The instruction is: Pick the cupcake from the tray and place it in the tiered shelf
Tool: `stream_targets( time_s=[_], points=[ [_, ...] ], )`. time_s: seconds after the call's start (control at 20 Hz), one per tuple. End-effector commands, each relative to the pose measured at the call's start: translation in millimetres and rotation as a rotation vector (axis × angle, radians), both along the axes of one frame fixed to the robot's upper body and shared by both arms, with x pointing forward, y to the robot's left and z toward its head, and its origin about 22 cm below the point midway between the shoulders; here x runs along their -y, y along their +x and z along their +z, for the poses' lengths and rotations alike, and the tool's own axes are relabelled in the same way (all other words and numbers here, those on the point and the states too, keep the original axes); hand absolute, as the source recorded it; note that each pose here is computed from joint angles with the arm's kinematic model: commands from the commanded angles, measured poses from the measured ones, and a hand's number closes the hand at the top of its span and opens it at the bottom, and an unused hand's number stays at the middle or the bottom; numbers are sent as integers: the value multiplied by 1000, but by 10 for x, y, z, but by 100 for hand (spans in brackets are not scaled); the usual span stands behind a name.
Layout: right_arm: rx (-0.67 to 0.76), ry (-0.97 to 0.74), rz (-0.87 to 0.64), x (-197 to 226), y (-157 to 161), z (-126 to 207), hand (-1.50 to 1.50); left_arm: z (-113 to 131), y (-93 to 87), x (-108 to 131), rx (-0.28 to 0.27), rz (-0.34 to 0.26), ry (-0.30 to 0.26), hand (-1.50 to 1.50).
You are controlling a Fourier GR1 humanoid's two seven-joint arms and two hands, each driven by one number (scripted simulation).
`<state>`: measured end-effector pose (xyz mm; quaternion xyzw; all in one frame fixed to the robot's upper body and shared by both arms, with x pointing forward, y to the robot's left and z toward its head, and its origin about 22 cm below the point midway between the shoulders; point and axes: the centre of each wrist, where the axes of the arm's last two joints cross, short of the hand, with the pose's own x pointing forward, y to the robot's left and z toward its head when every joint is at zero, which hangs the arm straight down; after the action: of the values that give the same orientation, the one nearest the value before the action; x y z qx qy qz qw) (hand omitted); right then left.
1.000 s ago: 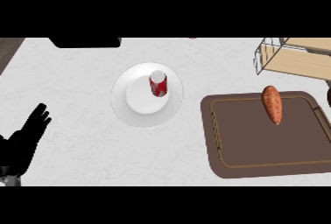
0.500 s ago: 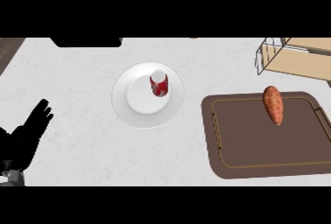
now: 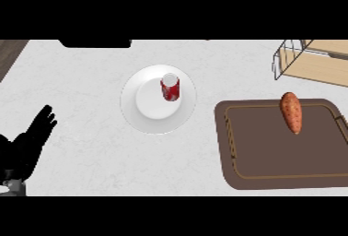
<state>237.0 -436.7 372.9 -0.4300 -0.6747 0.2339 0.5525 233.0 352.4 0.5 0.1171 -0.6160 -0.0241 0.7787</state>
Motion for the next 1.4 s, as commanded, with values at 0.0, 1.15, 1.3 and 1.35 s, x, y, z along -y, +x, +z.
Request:
stream_targets(
  time_s=[0.0, 1.15, 1.3, 1.35],
  points=[
    [4, -62, -33, -75, 49, 200, 150, -26, 150, 72, -11, 7, 12, 0],
    [-18, -85, -193, 258, 1302, -350, 150, -22, 135, 219, 5, -34, -19, 0],
    [-50, -60, -190, 255, 1379, -358, 150, 121, 178, 215, 21, -31, 5, 0],
    [-32, -37, -188, 351, 1336, -358, 150, -80, 77, 202, 2, -28, 5, 0]
  ],
)
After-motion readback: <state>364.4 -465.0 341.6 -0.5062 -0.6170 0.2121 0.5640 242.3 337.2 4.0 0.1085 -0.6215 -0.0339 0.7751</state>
